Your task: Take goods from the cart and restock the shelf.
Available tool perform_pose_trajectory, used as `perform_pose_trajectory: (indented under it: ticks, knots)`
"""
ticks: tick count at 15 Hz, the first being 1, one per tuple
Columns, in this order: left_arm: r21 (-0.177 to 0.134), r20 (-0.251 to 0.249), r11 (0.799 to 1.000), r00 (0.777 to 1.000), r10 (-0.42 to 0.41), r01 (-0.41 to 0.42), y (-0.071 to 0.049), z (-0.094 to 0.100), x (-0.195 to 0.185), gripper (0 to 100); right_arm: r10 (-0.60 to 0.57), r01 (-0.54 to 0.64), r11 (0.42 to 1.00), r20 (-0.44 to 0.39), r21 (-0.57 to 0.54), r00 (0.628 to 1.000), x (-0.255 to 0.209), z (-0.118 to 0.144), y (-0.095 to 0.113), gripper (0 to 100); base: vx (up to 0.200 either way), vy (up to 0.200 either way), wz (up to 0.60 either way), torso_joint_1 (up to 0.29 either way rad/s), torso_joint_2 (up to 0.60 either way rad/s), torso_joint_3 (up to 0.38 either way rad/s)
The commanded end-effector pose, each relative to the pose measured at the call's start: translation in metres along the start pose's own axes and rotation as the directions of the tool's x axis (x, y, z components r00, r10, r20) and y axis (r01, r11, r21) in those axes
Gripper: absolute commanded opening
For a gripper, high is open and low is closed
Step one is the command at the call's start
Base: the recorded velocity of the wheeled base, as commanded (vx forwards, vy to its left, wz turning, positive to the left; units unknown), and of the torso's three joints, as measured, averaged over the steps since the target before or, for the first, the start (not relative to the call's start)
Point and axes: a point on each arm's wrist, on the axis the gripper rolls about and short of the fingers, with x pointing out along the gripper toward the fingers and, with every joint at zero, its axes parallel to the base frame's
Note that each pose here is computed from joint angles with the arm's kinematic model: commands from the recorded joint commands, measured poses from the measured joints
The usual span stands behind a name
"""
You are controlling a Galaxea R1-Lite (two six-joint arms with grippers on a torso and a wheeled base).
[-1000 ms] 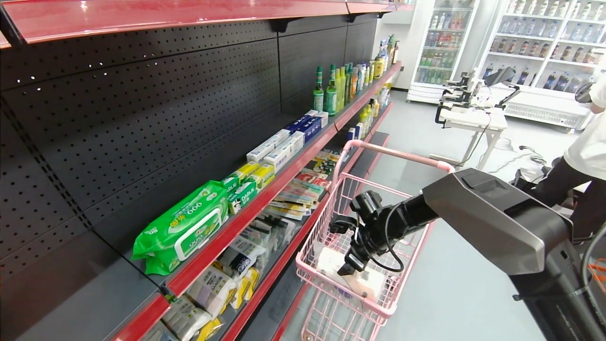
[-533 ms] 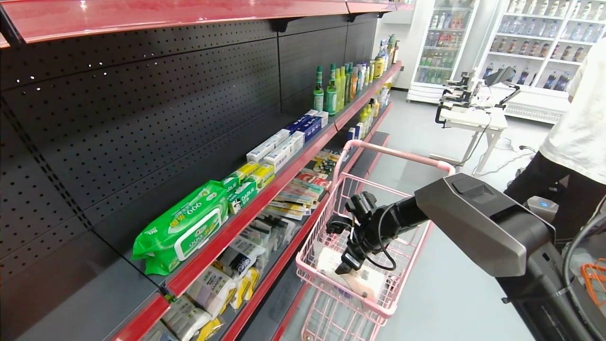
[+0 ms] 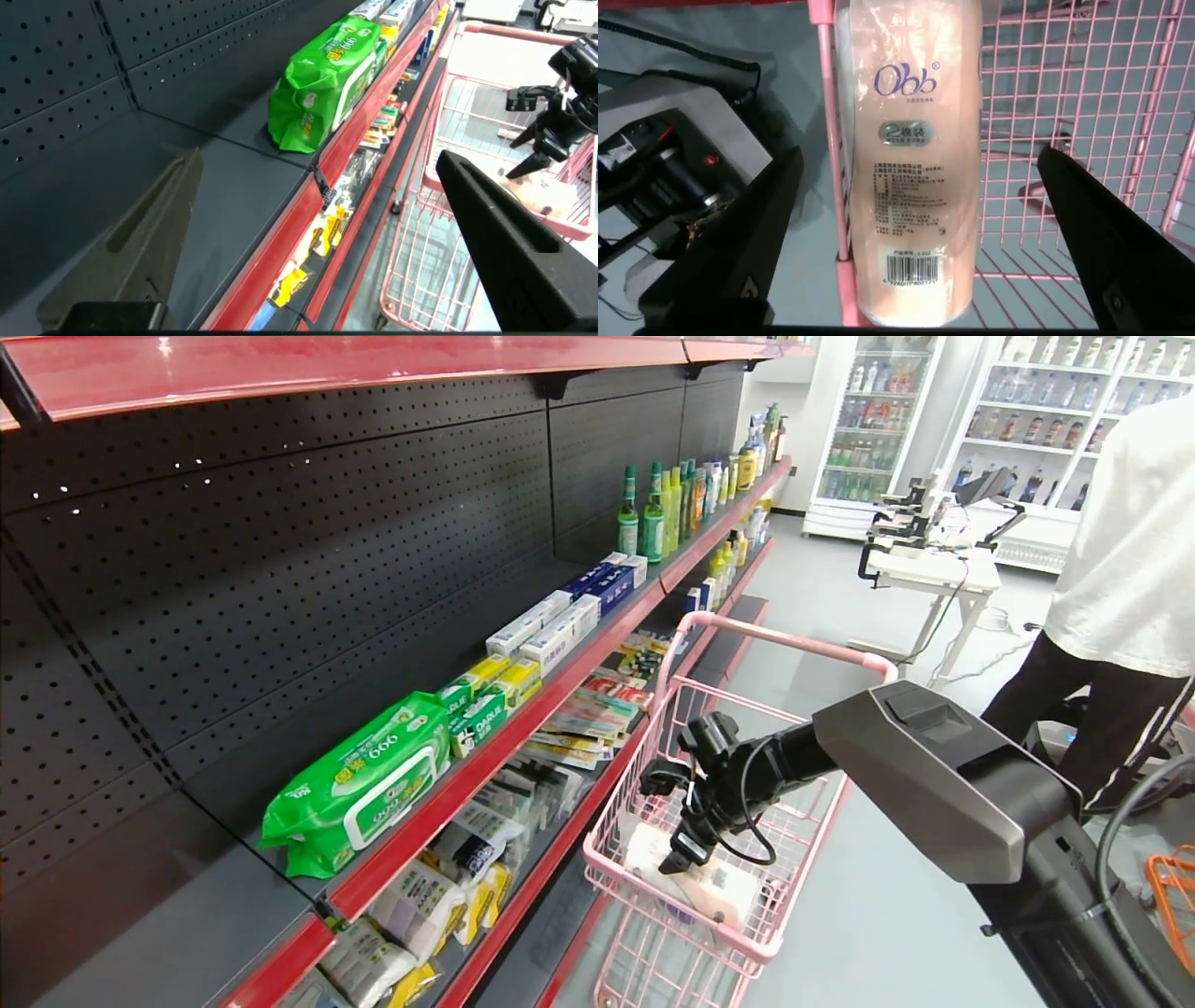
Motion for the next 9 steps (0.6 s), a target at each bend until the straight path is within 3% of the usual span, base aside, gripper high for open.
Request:
perform_pose_trajectory:
  ticks: [1,9]
  knots:
    - [0.0,0.0,1.0,1.0,0.0,0.0,0.0,0.0,0.0,100,-0.005,0.005,1.0,0.006,-0.002,1.0,0.0003,0.0016,-0.0018,100,0.0,0.0,0.0,0.0,0.0,0.0]
    - [0.0,0.0,1.0,1.0,0.0,0.0,0.0,0.0,0.0,100,-0.009,0.009,0.999,0.011,-0.031,1.0,0.0006,0.0033,-0.0021,100,0.0,0.0,0.0,-0.057,0.13,0.07]
